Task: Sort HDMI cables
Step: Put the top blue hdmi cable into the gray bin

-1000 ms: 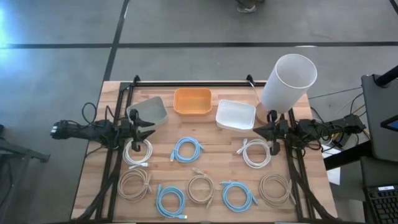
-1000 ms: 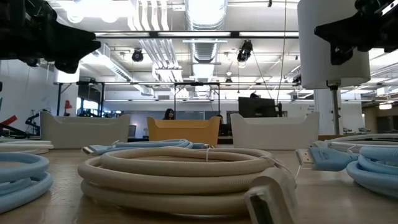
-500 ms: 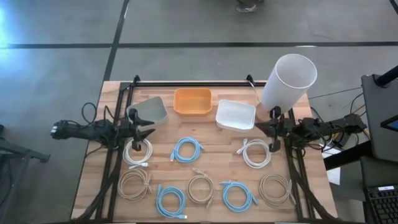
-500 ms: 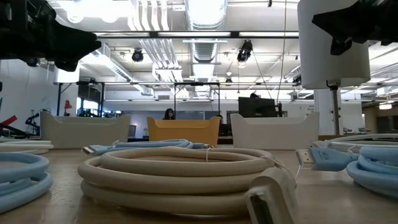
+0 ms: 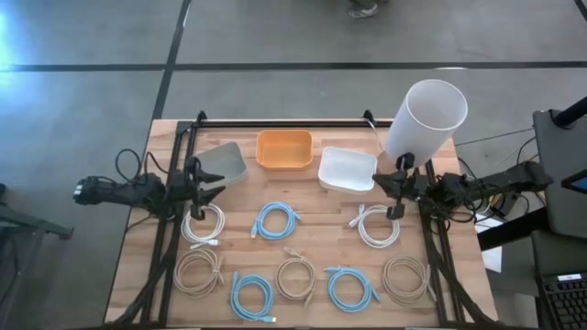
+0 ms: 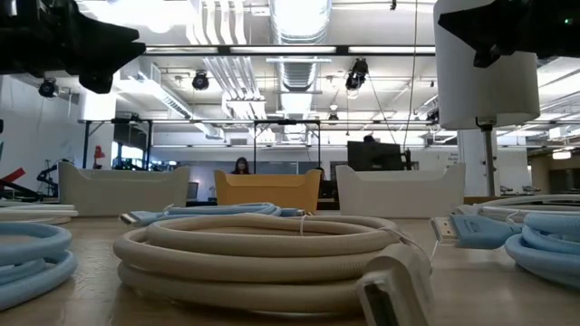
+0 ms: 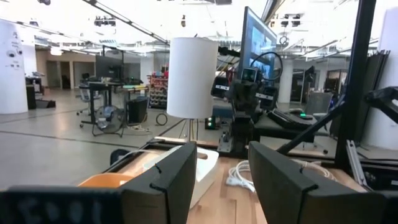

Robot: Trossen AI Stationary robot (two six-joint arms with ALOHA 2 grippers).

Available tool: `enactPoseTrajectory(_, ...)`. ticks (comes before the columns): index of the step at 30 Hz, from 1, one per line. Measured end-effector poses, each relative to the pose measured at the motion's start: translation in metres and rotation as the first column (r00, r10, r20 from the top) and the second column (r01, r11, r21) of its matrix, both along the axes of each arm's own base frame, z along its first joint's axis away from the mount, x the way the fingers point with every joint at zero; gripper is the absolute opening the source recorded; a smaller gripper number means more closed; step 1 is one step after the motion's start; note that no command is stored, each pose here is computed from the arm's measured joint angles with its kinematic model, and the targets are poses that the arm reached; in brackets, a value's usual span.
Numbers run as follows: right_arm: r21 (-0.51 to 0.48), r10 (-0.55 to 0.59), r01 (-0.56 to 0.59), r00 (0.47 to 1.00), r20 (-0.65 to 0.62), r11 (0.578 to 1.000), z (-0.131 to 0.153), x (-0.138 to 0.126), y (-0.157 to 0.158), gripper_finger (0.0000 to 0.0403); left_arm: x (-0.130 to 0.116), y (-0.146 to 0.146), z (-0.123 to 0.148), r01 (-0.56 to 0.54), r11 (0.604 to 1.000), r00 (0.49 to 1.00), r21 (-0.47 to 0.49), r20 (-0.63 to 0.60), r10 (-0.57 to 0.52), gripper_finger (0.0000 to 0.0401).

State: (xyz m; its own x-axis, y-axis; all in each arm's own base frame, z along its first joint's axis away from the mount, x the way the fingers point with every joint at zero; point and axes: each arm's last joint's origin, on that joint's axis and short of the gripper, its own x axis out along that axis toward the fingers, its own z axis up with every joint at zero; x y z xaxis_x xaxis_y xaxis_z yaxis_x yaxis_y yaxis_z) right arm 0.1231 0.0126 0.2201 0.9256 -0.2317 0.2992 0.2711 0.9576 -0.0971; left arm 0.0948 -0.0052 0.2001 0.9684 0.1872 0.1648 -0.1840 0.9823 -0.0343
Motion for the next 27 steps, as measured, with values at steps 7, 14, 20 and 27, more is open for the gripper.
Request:
enactPoseTrajectory(7,-0.004,0.0,0.0,1.0,-0.015,1.0,0.007,0.012,0.002,0.0011,-0.001,0.001,0.006,-0.016,1.0,1.0,-0.01,0.017,0.016,0.0172)
enactPoseTrajectory(14,-0.056,-0.011,0.005,0.994,-0.11,0.998,0.028,0.041,0.008,0.0052,0.0,0.001,0.012,-0.027,1.0,0.998,-0.01,0.062,0.027,0.0172)
enactPoseTrajectory(20,-0.063,-0.014,0.005,0.989,-0.147,0.998,0.047,0.069,0.013,0.0104,0.006,0.0,0.01,-0.011,0.997,0.999,-0.078,0.047,0.015,0.0172)
enactPoseTrajectory(27,0.035,0.018,-0.008,0.951,-0.309,0.999,0.042,0.096,0.019,0.0143,0.02,-0.003,0.013,-0.005,0.989,1.0,-0.148,-0.024,0.001,0.0172)
